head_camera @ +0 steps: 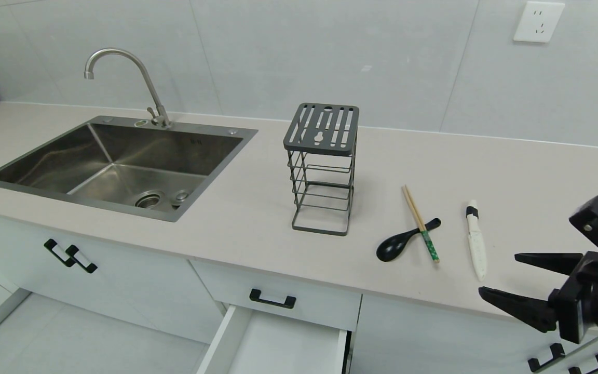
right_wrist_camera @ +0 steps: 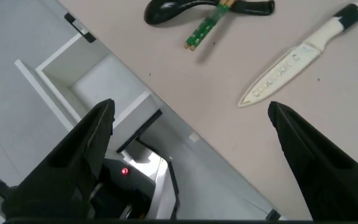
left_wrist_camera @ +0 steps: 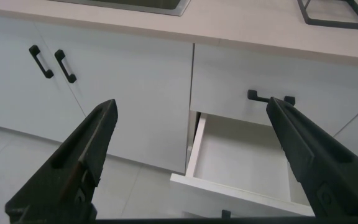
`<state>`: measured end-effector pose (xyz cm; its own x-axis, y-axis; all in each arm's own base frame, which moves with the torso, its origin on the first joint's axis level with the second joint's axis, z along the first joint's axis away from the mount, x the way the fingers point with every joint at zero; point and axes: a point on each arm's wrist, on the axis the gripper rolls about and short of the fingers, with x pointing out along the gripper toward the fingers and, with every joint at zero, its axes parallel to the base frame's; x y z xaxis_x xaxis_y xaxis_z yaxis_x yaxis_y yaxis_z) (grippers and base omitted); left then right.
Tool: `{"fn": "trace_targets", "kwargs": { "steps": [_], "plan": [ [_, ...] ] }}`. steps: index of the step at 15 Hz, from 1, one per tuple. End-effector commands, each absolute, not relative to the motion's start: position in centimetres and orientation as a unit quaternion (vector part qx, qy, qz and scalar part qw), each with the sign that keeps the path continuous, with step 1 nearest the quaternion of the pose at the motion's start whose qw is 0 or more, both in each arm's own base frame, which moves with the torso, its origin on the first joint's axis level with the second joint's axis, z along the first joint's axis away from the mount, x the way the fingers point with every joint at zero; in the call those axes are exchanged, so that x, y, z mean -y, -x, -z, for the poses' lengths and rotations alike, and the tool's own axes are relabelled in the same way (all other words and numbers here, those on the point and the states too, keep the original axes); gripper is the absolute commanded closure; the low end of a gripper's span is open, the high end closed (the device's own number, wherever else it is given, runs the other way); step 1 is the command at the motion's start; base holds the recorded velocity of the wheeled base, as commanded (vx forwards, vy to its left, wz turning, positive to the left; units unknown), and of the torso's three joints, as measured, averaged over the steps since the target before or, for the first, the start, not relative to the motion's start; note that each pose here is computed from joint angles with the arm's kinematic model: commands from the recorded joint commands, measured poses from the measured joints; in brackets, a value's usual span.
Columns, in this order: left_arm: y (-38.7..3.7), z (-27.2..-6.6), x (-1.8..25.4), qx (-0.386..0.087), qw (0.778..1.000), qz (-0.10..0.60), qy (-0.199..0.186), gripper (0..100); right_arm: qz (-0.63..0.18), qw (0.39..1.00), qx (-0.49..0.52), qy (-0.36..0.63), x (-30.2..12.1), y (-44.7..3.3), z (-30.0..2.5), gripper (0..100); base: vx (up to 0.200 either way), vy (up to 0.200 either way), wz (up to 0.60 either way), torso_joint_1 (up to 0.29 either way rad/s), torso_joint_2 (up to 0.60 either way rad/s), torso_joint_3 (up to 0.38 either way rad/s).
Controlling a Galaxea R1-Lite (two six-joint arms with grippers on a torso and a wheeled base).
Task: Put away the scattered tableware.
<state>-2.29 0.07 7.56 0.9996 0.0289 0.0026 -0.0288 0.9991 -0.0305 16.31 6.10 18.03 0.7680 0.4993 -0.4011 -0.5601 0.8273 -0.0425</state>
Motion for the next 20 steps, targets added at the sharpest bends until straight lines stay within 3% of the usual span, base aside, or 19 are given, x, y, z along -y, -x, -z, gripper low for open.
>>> {"fn": "trace_targets", "kwargs": {
  "steps": [1, 10, 15, 20],
  "plan": [
    [2.3, -7.6, -0.1, 0.001, 1.0, -0.015, 0.015, 0, -0.301, 0.927, -0.206, 0.091, -8.1, -18.3, -18.0, 0, 0.0, 0.0, 0.0, 0.0, 0.0, 0.0],
    [2.3, -7.6, -0.1, 0.001, 1.0, -0.015, 0.015, 0, -0.254, 0.931, -0.236, 0.116, -12.5, -24.8, -17.1, 0, 0.0, 0.0, 0.0, 0.0, 0.0, 0.0],
    [2.3, -7.6, -0.1, 0.001, 1.0, -0.015, 0.015, 0, -0.232, 0.925, -0.278, 0.117, -14.1, -25.0, -14.7, 0, 0.0, 0.0, 0.0, 0.0, 0.0, 0.0],
    [2.3, -7.6, -0.1, 0.001, 1.0, -0.015, 0.015, 0, -0.188, 0.94, -0.26, 0.119, -13.9, -26.1, -14.9, 0, 0.0, 0.0, 0.0, 0.0, 0.0, 0.0]
  ]
}}
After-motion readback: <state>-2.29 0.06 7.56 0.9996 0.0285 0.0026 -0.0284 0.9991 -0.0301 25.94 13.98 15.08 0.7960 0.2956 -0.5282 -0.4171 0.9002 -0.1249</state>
